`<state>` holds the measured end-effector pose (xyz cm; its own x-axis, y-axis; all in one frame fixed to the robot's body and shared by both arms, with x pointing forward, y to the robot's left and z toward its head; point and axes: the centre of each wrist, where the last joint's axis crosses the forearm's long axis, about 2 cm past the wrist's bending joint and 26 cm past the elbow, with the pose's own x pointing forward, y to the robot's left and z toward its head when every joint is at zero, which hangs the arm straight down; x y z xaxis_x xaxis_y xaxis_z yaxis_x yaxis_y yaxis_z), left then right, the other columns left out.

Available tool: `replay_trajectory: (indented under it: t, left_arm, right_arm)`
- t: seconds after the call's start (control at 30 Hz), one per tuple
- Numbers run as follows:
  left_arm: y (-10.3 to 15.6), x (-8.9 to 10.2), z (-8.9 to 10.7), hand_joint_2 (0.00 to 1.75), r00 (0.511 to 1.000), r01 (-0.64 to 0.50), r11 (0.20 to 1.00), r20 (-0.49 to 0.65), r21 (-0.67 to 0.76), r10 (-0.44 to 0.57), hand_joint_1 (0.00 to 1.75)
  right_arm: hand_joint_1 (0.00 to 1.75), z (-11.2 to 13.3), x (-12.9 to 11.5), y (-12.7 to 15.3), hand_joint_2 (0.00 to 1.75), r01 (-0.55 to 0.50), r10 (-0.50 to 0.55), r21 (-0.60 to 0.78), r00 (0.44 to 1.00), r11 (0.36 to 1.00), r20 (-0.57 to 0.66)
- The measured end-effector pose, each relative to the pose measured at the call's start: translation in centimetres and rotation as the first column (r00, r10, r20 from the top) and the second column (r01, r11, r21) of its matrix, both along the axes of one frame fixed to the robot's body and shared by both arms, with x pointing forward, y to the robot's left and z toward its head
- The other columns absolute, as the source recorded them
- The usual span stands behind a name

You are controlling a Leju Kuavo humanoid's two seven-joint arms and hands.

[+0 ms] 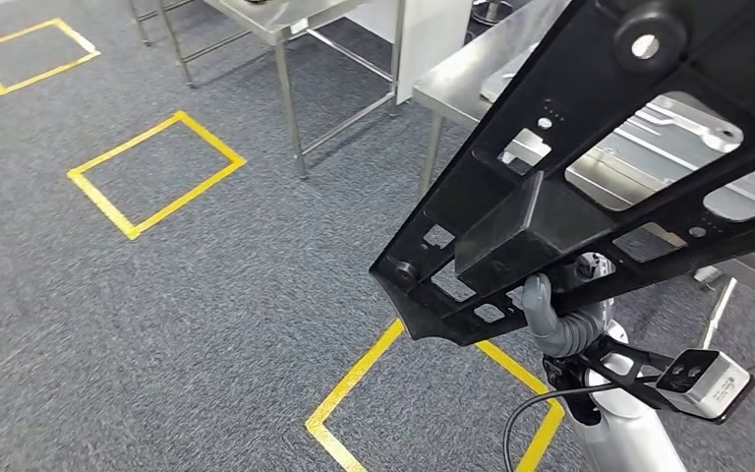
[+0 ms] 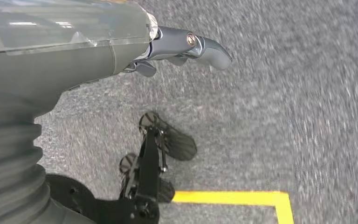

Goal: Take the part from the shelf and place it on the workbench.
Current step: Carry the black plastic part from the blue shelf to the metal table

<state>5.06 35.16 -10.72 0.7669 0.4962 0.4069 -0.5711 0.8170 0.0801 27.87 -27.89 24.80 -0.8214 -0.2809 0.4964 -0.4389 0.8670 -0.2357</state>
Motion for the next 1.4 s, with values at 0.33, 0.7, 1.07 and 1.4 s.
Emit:
replay_trajectory:
  t: [0.33, 0.7, 1.07, 1.4]
  left_arm:
    - [-0.04, 0.28, 0.03, 1.75, 1.0, 0.016, 1.0, 0.003, 0.001, -0.016, 0.0]
    - [-0.16, -0.13, -0.03, 1.75, 1.0, 0.011, 1.0, -0.01, 0.002, -0.011, 0.0]
    - [-0.27, -0.02, -0.03, 1.75, 1.0, 0.014, 1.0, -0.002, 0.004, -0.014, 0.0]
    - [-0.28, 0.44, 0.03, 1.75, 1.0, 0.016, 1.0, 0.021, 0.006, -0.016, 0.0]
  right_arm:
    - [1.75, 0.02, -0.06, -0.04, 1.75, 0.006, -0.006, 0.0, 1.0, 1.0, -0.002]
    - [1.75, -0.26, 0.0, -0.04, 1.75, 0.003, -0.003, -0.007, 1.0, 1.0, -0.017]
    - [1.75, -0.34, 0.15, 0.16, 1.75, 0.0, 0.0, 0.002, 1.0, 1.0, -0.023]
    - [1.75, 0.05, 0.4, 0.11, 1.75, -0.004, 0.004, 0.006, 1.0, 1.0, -0.012]
